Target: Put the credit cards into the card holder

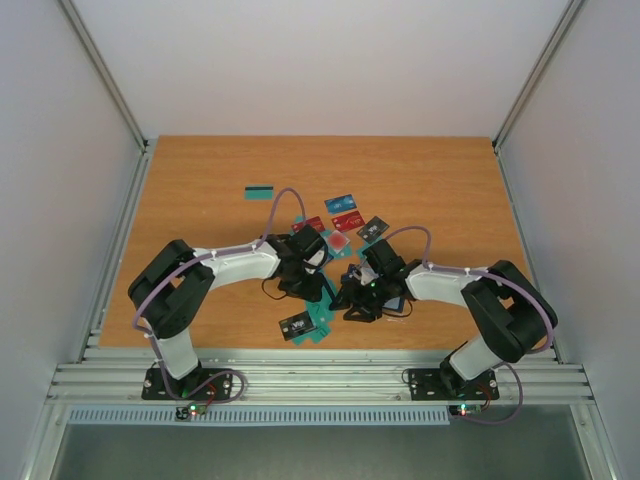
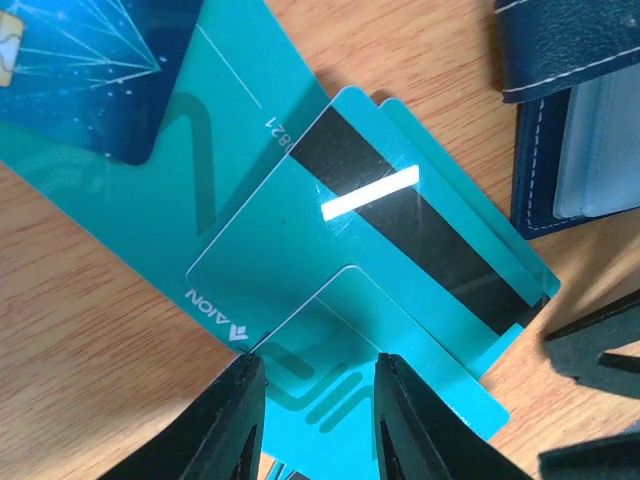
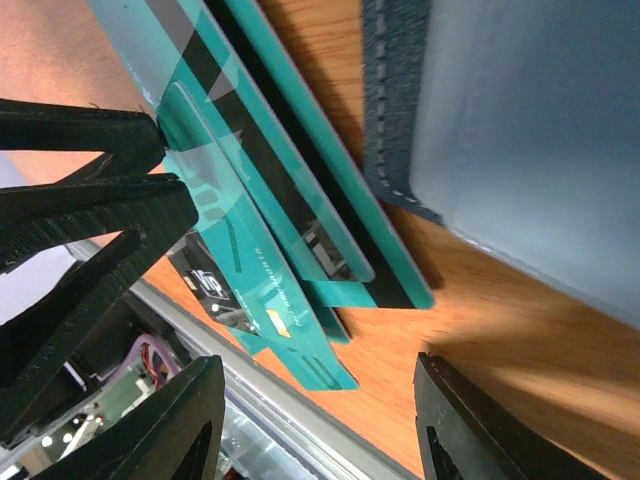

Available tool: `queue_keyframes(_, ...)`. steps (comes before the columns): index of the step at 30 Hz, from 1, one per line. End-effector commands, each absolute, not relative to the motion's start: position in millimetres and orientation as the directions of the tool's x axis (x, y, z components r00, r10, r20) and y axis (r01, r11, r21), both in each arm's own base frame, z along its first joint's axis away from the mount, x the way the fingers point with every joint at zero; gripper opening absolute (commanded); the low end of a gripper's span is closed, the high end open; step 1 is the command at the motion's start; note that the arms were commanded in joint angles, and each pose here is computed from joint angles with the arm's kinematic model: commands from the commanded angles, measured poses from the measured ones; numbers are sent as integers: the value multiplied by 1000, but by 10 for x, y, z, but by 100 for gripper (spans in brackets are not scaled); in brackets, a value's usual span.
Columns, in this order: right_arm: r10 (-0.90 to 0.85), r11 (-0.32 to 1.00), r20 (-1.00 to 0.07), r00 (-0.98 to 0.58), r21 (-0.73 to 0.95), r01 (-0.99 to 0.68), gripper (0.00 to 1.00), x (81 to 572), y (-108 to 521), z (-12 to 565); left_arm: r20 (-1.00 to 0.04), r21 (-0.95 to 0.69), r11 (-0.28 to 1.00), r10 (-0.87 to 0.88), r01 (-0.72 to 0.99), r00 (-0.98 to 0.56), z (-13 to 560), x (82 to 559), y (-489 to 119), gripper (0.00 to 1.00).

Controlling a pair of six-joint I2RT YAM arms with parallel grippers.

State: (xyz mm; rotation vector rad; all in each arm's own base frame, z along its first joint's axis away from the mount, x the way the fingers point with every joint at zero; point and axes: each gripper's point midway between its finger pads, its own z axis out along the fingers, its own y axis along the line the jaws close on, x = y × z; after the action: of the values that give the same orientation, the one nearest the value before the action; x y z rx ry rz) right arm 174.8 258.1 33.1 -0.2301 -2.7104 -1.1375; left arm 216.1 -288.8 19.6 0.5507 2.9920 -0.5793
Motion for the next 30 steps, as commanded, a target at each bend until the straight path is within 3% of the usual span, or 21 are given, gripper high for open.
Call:
queue_keyframes(1,31,655,246,-969,727,205,53,1729,2729,336,-23,-322,889,336,325,-942,-157,1977,-2739,32)
queue_keyframes(14,-2,589,281,-960,776,226,49,1707,2892,286,4,-329,897,313,295,-950,-244,1908,-2684,32)
queue_keyframes(25,-7,550,278,-961,804,229,38,1712,2939,326,32,-369,897,273,243,-961,-318,1820,-2631,31)
queue_keyframes(30,-9,542,274,-962,810,225,36,1704,2959,328,-4,-408,880,263,241,-965,-89,1866,-2711,31)
